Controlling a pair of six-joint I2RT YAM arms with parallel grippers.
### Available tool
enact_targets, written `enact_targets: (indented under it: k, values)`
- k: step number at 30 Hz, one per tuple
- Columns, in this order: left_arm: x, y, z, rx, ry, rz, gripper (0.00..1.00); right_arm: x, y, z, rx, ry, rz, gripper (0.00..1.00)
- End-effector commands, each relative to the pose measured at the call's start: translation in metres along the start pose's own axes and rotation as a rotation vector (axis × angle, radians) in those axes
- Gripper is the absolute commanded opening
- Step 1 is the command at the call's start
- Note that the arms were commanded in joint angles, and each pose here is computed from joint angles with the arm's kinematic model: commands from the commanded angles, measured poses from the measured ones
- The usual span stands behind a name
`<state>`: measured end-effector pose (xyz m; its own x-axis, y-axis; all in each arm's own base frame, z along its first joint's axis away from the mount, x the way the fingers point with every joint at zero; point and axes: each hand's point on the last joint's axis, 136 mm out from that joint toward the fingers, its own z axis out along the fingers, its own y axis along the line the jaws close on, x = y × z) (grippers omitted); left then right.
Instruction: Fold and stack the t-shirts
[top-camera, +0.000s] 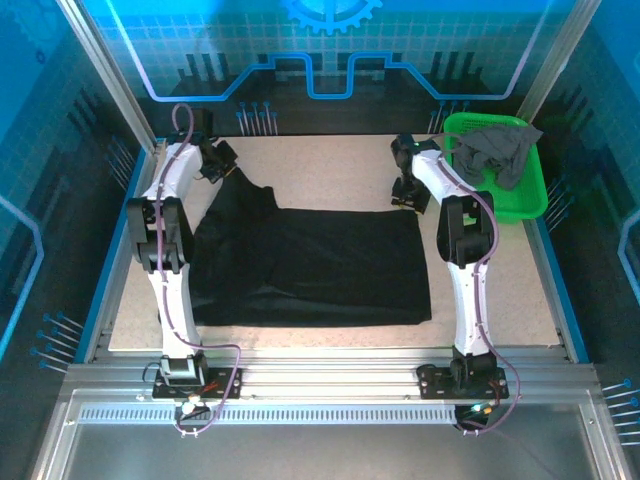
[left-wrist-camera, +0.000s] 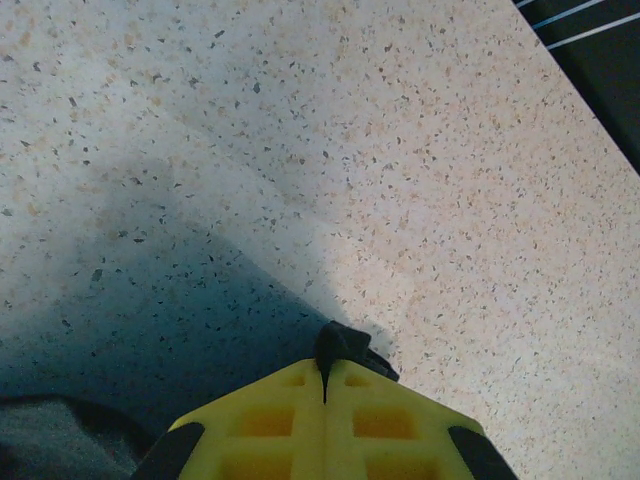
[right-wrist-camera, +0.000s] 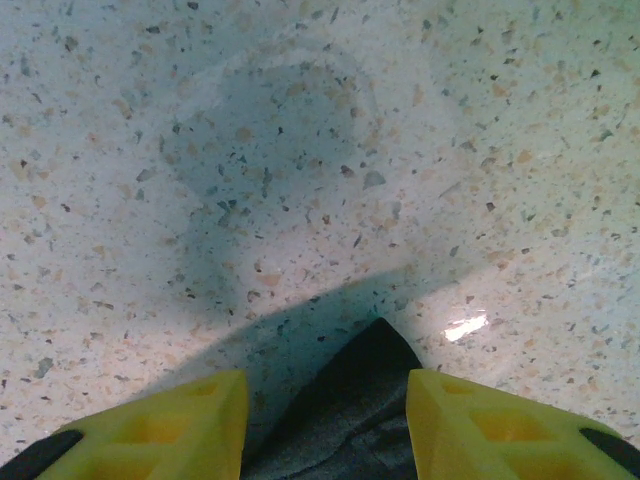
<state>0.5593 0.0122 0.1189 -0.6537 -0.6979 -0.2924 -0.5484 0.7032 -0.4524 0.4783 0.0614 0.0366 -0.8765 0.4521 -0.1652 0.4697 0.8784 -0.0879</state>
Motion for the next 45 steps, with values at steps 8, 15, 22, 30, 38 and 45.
enact_targets:
  k: [8,15,22,30,38,45]
  values:
    - [0.002,-0.019,-0.025,0.072,-0.015,0.005,0.0,0.008,-0.002,0.024,0.016,0.063,0.037,0.31]
    - [0.006,-0.027,-0.049,0.118,-0.029,-0.002,0.0,-0.006,0.01,-0.023,-0.095,-0.066,-0.001,0.0]
    - [0.037,-0.008,-0.096,0.14,-0.052,-0.042,0.0,0.008,0.012,-0.068,-0.22,-0.123,-0.034,0.0]
    - [0.083,0.066,-0.152,0.007,-0.181,-0.172,0.0,0.057,-0.021,-0.081,-0.195,-0.131,-0.048,0.0]
    - [0.162,0.168,-0.18,-0.182,-0.217,-0.346,0.0,0.109,-0.061,-0.057,-0.145,-0.083,-0.033,0.0]
    - [0.211,0.221,-0.194,-0.269,-0.229,-0.393,0.0,0.146,-0.079,-0.041,-0.133,-0.031,-0.032,0.0]
